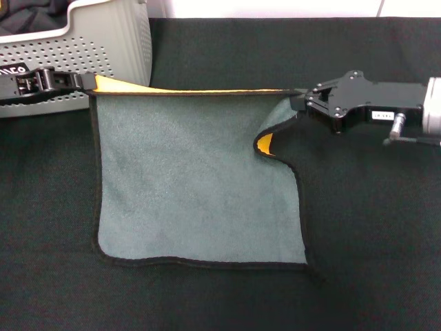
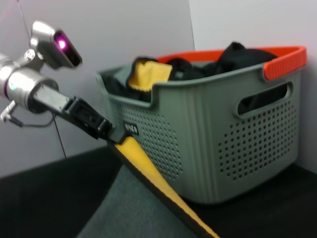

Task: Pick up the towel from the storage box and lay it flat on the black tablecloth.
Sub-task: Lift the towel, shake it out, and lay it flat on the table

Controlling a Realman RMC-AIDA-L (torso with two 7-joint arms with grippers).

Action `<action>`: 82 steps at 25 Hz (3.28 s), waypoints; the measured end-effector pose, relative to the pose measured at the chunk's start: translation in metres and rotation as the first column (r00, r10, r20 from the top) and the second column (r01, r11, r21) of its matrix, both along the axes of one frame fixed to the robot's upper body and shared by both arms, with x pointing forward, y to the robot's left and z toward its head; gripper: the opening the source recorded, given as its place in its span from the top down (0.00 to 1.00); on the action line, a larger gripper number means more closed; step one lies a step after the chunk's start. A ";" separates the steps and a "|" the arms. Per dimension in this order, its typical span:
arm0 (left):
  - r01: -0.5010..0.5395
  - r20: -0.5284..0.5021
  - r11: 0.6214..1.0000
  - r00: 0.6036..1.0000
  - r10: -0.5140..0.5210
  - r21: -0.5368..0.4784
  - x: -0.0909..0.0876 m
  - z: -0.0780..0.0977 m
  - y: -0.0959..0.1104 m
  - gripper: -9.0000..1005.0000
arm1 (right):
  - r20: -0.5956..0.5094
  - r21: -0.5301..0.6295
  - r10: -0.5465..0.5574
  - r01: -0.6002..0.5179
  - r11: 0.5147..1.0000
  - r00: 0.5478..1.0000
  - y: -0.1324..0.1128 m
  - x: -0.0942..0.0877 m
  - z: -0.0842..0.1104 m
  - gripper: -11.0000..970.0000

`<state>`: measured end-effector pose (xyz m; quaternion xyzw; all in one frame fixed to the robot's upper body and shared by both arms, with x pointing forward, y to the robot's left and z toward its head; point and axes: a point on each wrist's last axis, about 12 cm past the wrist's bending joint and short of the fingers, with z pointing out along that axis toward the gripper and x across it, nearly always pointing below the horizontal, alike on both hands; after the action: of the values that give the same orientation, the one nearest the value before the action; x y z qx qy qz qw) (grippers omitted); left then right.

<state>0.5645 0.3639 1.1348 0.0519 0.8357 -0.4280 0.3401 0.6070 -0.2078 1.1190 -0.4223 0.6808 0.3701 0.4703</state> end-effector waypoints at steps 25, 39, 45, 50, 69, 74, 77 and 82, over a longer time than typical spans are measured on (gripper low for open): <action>-0.022 -0.039 1.000 0.999 0.022 0.019 0.004 -0.021 -0.018 0.97 | 0.188 -0.579 0.220 -0.073 0.812 0.957 0.037 0.049 0.041 0.96; -0.034 -0.056 0.999 0.998 0.036 0.035 0.006 -0.032 -0.032 0.97 | 0.251 -0.718 0.361 -0.077 0.691 0.898 0.058 0.058 0.063 0.96; -0.062 -0.071 0.997 0.995 0.065 0.047 0.011 -0.042 -0.040 0.97 | 0.268 -0.765 0.418 -0.072 0.640 0.868 0.074 0.057 0.058 0.96; -0.102 -0.056 0.992 0.993 0.106 0.068 0.016 -0.046 -0.043 0.97 | 0.295 -0.773 0.425 -0.048 0.633 0.855 0.076 0.059 0.055 0.96; -0.127 -0.039 0.984 0.990 0.133 0.128 0.023 -0.053 -0.050 0.97 | 0.301 -0.787 0.427 -0.031 0.616 0.853 0.076 0.064 0.036 0.96; -0.124 -0.036 0.984 0.991 0.129 0.126 0.022 -0.053 -0.052 0.97 | 0.304 -0.783 0.424 -0.030 0.621 0.853 0.075 0.063 0.035 0.96; -0.122 -0.034 0.984 0.991 0.127 0.126 0.022 -0.054 -0.053 0.97 | 0.309 -0.777 0.414 -0.024 0.629 0.856 0.074 0.064 0.036 0.96; -0.108 -0.022 0.985 0.993 0.112 0.133 0.022 -0.054 -0.055 0.96 | 0.348 -0.752 0.344 0.041 0.657 0.872 0.072 0.070 0.036 0.88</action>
<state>0.5862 0.3088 1.0803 0.0217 0.8687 -0.3531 0.3467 0.6769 -0.1361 1.1553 -0.7082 0.5998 -0.0102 0.3722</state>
